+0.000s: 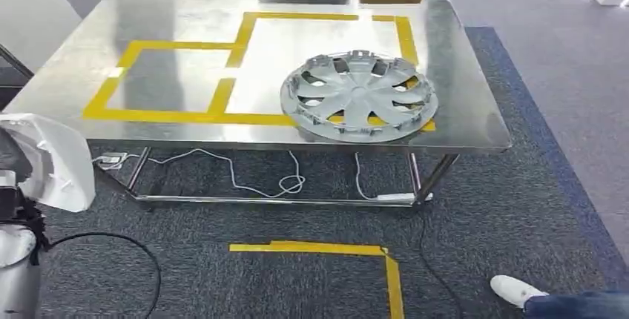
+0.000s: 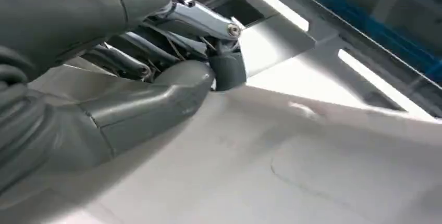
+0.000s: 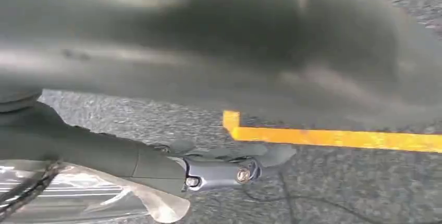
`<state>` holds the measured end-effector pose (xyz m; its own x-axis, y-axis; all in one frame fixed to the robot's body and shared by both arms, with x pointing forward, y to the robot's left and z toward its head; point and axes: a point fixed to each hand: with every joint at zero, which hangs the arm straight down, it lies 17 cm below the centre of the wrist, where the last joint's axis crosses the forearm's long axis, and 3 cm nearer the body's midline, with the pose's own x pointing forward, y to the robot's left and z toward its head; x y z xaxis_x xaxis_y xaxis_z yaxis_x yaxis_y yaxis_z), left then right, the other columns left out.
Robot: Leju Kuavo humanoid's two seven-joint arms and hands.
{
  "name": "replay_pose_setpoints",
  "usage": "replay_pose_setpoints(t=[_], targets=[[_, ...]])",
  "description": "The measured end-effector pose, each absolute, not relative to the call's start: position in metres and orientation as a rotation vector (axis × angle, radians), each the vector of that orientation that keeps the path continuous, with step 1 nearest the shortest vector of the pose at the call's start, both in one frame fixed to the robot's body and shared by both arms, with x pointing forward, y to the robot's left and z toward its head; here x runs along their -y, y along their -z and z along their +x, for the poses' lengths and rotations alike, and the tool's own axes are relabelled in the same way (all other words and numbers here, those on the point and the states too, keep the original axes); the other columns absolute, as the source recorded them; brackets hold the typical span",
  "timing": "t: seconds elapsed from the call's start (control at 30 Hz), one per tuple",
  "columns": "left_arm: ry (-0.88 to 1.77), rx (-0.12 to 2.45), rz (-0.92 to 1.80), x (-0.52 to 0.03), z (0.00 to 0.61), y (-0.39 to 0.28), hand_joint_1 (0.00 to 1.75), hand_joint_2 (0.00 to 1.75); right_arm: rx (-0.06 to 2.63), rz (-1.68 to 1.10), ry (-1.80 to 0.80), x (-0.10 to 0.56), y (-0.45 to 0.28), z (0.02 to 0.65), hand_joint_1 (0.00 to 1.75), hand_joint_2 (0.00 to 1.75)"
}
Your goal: Take the parts from the cabinet and place them on the table.
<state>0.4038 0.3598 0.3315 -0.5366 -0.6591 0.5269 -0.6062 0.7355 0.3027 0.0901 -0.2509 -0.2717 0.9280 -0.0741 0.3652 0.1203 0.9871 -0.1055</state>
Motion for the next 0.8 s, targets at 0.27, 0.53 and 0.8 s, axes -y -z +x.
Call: replay_pose_setpoints(t=[0.27, 0.53, 0.8], targets=[[0.111, 2.300, 0.949, -0.3595, 0.4036, -0.3298, 1.75, 1.75, 0.364, -0.126, 0.100, 0.2504, 0.2722, 0.0869, 0.00, 0.00], [0.112, 2.302, 0.952, -0.3599, 0.4035, -0.3313, 1.75, 1.75, 0.366, -0.126, 0.099, 0.2506, 0.2720, 0.0883, 0.00, 0.00], [0.119, 2.296, 0.952, -0.3605, 0.4027, -0.3288, 1.75, 1.75, 0.362, -0.126, 0.095, 0.2504, 0.2723, 0.0879, 0.00, 0.00]])
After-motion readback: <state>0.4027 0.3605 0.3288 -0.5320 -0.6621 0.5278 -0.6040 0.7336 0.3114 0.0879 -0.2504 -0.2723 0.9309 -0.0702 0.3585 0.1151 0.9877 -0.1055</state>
